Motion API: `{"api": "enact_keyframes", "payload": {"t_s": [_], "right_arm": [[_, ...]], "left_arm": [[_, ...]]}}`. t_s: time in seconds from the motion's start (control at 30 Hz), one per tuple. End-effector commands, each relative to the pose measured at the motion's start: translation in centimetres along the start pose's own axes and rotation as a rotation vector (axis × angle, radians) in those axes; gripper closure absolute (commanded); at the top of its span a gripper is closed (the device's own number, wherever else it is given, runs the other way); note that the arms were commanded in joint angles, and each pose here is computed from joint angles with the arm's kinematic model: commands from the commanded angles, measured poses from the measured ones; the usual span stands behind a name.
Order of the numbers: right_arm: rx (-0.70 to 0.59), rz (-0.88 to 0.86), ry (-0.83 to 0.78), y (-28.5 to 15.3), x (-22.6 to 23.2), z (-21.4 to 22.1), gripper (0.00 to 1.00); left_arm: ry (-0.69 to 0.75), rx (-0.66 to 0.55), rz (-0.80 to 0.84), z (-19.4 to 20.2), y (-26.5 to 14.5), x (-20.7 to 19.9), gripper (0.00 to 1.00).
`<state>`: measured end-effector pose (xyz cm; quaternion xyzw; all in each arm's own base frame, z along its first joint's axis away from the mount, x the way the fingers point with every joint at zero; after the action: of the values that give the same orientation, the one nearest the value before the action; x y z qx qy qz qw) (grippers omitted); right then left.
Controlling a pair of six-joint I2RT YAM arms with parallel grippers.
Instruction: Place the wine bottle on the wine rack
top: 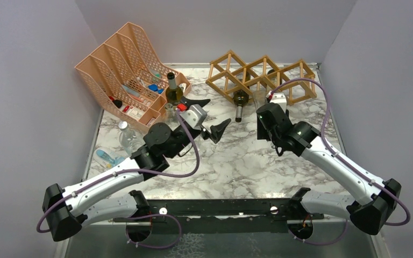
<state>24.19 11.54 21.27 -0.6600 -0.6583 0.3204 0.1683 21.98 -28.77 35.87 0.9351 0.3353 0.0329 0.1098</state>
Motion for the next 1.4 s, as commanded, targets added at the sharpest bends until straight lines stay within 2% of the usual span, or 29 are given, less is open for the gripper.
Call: {"api": "enact_keyframes", "payload": {"t_s": [0.0,0.23,0.6,1.37], "right_arm": [[-0.108,-0.021,0.092,1.3,0.6,-3.0,0.94],[-0.105,-0.062,0.149,3.7,0.5,-4.2,0.95],[-0.091,-0.059,0.220,6.5,-0.3,-5.9,0.96],[-0.263,0.040,0.380,12.4,-1.4,-11.1,0.99]], "left_arm": [[-0.134,0.042,-0.059,-0.2,-1.7,0.3,0.01],[-0.168,0.070,-0.088,-0.9,-3.5,0.7,0.01],[-0.191,0.016,-0.091,-2.4,-5.1,1.0,0.01],[-0.207,0.020,-0.051,-3.3,-5.1,0.3,0.01]]}}
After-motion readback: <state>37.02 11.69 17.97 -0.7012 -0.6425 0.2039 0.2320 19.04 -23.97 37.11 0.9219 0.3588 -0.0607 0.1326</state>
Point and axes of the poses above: each gripper's point midway between its finger pads, its own y axis out along the fingers, its own x axis along the line the jaws close on, z = x × y, the point moved 2 cm from there along -y, back along the fingers, and after that the axes turned 7 degrees about -y, right-handed, at the moved point
